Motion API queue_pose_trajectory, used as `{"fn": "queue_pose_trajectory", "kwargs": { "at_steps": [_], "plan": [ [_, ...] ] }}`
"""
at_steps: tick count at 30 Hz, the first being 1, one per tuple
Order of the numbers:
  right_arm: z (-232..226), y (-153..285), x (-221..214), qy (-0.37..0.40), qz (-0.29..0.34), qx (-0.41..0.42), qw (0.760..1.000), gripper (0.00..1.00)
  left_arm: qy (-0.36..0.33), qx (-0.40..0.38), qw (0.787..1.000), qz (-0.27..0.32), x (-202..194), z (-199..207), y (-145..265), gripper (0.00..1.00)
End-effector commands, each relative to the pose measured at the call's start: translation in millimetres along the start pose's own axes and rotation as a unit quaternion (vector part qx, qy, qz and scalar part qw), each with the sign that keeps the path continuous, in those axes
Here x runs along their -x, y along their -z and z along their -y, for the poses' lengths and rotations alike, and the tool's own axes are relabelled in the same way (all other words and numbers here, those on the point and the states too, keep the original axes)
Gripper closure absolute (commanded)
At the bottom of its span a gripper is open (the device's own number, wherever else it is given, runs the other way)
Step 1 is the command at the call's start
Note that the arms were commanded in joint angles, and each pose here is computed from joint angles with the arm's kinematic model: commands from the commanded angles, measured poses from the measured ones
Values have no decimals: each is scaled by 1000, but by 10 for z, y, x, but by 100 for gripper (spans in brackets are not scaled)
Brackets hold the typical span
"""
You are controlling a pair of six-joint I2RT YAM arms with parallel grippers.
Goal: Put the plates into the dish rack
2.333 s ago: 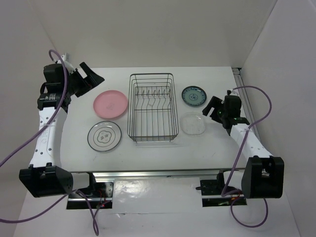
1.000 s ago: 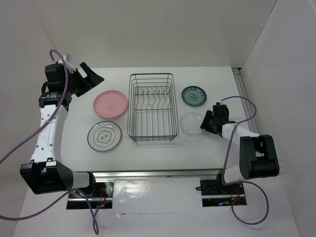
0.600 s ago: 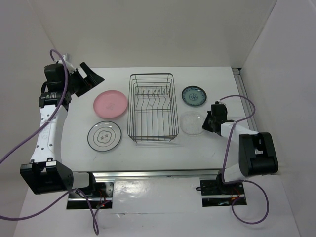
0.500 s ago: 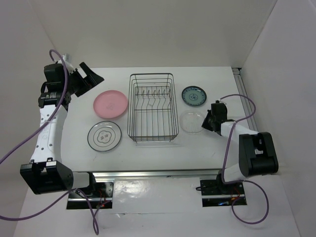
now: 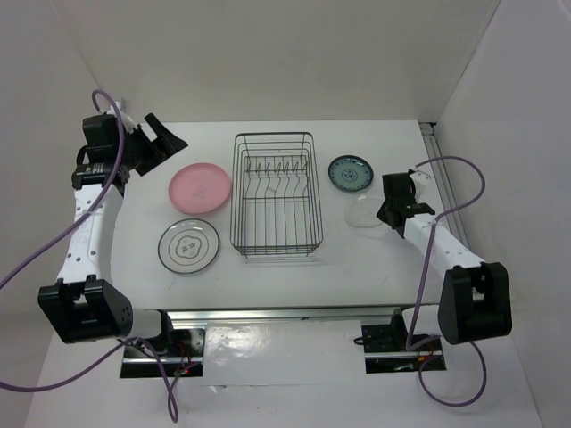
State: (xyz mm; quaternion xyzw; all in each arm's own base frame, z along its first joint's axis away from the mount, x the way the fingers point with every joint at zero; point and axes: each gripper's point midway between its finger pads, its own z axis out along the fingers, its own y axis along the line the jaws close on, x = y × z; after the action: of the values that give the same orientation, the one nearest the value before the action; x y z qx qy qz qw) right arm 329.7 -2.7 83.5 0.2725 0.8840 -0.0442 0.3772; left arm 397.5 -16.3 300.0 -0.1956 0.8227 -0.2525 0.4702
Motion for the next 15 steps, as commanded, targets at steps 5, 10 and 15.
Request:
{"fn": "queue_pose_trajectory", "kwargs": {
  "at_steps": [5,10,15],
  "plan": [
    [-202,788,1043,-36,137,-30,989,100,-4,46,998,-39,-97,-303,-247,1],
    [-458,1032,1301,-4,176,-47,983,100,0,59,997,-44,-109,-370,-293,1],
    [-839,1249,1503,44,209,-44,976,100,0,71,996,-53,-167,-445,-320,1]
  ]
}}
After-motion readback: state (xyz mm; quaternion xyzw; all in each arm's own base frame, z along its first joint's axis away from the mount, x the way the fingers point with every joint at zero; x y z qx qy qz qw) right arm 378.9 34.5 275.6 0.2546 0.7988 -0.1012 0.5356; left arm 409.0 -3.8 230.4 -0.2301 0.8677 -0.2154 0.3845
